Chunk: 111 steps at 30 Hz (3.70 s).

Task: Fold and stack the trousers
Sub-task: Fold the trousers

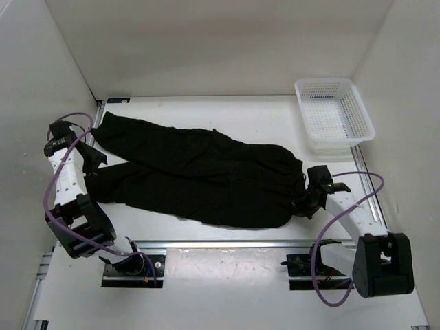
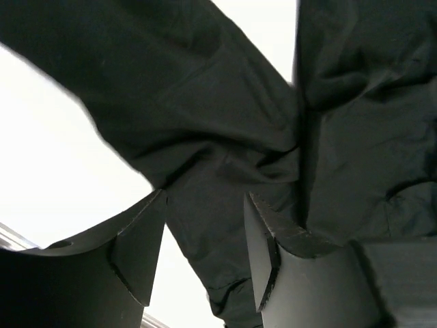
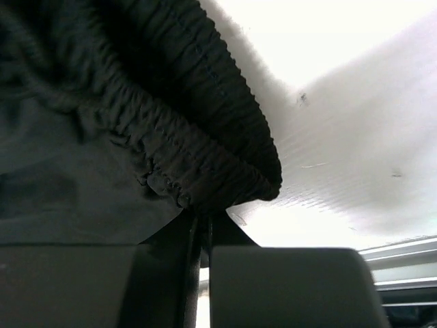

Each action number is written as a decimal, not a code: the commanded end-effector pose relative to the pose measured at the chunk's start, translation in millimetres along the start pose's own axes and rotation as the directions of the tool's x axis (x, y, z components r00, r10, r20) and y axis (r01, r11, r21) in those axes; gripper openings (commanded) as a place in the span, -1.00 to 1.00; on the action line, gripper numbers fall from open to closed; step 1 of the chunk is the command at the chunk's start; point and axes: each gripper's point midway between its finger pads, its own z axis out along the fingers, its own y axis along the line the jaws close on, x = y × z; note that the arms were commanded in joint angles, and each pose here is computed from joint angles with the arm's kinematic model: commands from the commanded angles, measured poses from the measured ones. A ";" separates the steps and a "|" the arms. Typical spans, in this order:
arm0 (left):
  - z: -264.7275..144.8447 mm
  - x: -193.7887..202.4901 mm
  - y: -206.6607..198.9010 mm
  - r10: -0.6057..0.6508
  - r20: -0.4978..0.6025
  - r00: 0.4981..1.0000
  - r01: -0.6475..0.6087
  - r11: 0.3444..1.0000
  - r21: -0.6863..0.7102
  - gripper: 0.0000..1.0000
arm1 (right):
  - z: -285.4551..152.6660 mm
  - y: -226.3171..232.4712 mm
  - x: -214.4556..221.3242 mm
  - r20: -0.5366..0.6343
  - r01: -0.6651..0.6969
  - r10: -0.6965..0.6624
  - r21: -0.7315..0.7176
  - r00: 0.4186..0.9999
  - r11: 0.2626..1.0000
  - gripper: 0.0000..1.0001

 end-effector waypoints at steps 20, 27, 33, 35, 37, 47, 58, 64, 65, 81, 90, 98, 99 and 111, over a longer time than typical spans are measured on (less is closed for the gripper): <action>4.6 84.0 4.8 -0.091 -0.174 0.980 0.085 0.995 -0.044 0.16 | -98.1 -17.7 -70.4 0.371 -0.095 0.101 -0.033 0.923 0.995 -1.00; 38.4 91.7 -25.0 -0.026 -0.260 0.965 0.029 1.000 0.007 0.08 | -96.2 -2.1 -75.5 0.315 -0.094 0.118 -0.091 0.942 0.991 -1.00; 79.4 81.3 -38.5 -0.029 -0.302 0.953 0.007 0.997 -0.074 0.02 | -104.4 -14.4 -74.0 0.332 -0.131 0.153 -0.090 0.931 0.987 -1.00; 98.0 87.6 -34.6 -0.039 -0.347 0.937 -0.003 0.993 -0.119 -0.02 | -105.4 -16.9 -73.0 0.337 -0.133 0.153 -0.083 0.929 0.988 -1.00; 112.9 94.1 -31.4 -0.032 -0.367 0.930 -0.029 0.987 -0.158 -0.02 | -107.3 -20.2 -73.6 0.348 -0.143 0.162 -0.079 0.923 0.987 -1.00; 147.1 41.9 -82.7 0.093 -0.297 0.950 -0.143 0.978 -0.150 -0.07 | -110.1 -19.4 -76.2 0.359 -0.152 0.171 -0.082 0.917 0.985 -1.00; 76.8 -43.1 -122.9 0.131 -0.075 0.988 -0.139 0.985 -0.107 0.35 | -106.4 -11.1 -77.6 0.334 -0.132 0.160 -0.103 0.929 0.986 -1.00; 31.4 -28.5 -53.2 0.021 -0.050 0.999 -0.028 0.989 -0.144 0.12 | -104.1 -7.3 -76.7 0.325 -0.114 0.148 -0.121 0.934 0.986 -1.00; 42.9 -5.4 -25.9 -0.009 -0.116 0.993 -0.013 0.982 -0.188 0.10 | -104.1 -6.1 -75.7 0.319 -0.112 0.147 -0.127 0.936 0.986 -1.00; 90.0 8.9 45.9 -0.009 -0.152 0.988 -0.035 0.959 -0.282 0.56 | -107.6 3.0 -72.8 0.302 -0.053 0.101 -0.164 0.948 0.985 -1.00; 124.0 3.1 57.0 -0.053 -0.159 0.986 -0.002 0.946 -0.325 0.43 | -110.4 5.7 -73.2 0.304 -0.039 0.091 -0.173 0.948 0.984 -1.00; 131.8 -1.8 44.6 -0.054 -0.162 0.985 0.002 0.952 -0.306 0.23 | -112.8 7.4 -72.0 0.298 -0.037 0.090 -0.179 0.950 0.983 -1.00; 131.0 -6.1 41.9 -0.053 -0.152 0.987 0.005 0.954 -0.299 0.17 | -112.9 7.7 -72.0 0.296 -0.045 0.099 -0.182 0.950 0.982 -1.00; 47.0 -43.7 17.2 -0.026 0.066 0.997 0.039 0.978 -0.207 -0.79 | -129.3 2.8 -75.9 0.357 -0.035 0.092 -0.165 0.930 0.986 -1.00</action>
